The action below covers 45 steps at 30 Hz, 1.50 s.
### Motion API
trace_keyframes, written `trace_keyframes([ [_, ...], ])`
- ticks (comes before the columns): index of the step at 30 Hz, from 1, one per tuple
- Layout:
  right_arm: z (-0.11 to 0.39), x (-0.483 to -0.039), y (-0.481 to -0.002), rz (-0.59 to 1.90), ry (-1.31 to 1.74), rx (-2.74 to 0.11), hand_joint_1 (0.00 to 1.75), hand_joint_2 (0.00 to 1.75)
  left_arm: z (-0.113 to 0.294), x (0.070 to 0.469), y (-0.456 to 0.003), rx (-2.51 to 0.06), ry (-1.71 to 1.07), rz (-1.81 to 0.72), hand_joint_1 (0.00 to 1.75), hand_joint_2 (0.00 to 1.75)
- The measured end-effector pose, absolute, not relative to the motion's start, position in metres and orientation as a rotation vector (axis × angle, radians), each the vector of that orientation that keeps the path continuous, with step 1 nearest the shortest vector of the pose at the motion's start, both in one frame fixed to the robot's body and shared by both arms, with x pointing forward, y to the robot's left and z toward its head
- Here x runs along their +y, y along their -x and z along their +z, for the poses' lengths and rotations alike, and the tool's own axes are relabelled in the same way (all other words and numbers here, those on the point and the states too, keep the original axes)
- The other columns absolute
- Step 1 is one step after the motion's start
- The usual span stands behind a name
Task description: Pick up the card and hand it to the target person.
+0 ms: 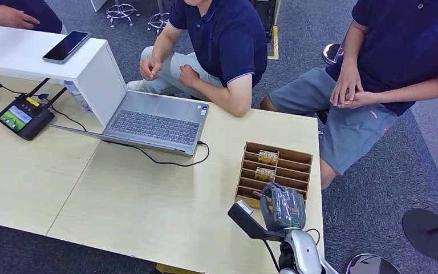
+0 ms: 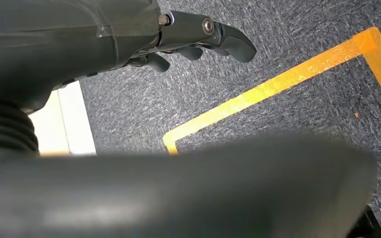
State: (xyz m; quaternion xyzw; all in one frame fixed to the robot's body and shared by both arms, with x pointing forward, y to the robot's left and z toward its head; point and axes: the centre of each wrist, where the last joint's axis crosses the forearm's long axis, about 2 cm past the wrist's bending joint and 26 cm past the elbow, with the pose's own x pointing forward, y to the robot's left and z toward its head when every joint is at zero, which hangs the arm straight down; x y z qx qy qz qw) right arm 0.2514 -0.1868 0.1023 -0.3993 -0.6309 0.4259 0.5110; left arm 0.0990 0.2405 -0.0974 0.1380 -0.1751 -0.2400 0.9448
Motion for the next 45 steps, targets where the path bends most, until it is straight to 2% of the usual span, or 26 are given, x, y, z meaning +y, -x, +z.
trace_keyframes([
  [8, 0.117, -0.188, -0.252, 0.927, 0.955, -1.614, 1.62, 1.75, -0.098, 0.24, -0.097, -0.341, -0.279, -0.497, 0.0, 0.0],
  [24, 0.203, -0.194, -0.249, 0.653, 0.959, -1.932, 1.62, 1.75, -0.099, 0.24, -0.092, -0.334, -0.268, -0.5, 0.0, 0.0],
  [33, 0.205, -0.2, -0.256, 0.618, 0.879, -1.912, 1.62, 1.75, -0.099, 0.24, -0.093, -0.331, -0.251, -0.507, 0.0, 0.0],
  [37, 0.199, -0.202, -0.259, 0.628, 0.877, -1.893, 1.75, 1.75, -0.099, 0.24, -0.094, -0.322, -0.251, -0.51, 0.0, 0.0],
  [41, 0.194, -0.204, -0.263, 0.643, 0.893, -1.875, 1.75, 1.75, -0.099, 0.24, -0.094, -0.304, -0.258, -0.52, 0.0, 0.0],
  [42, 0.193, -0.204, -0.264, 0.648, 0.9, -1.871, 1.71, 1.75, -0.099, 0.24, -0.094, -0.299, -0.259, -0.521, 0.0, 0.0],
  [45, 0.19, -0.205, -0.266, 0.661, 0.918, -1.862, 0.42, 1.75, -0.098, 0.239, -0.094, -0.294, -0.263, -0.524, 0.0, 0.0],
])
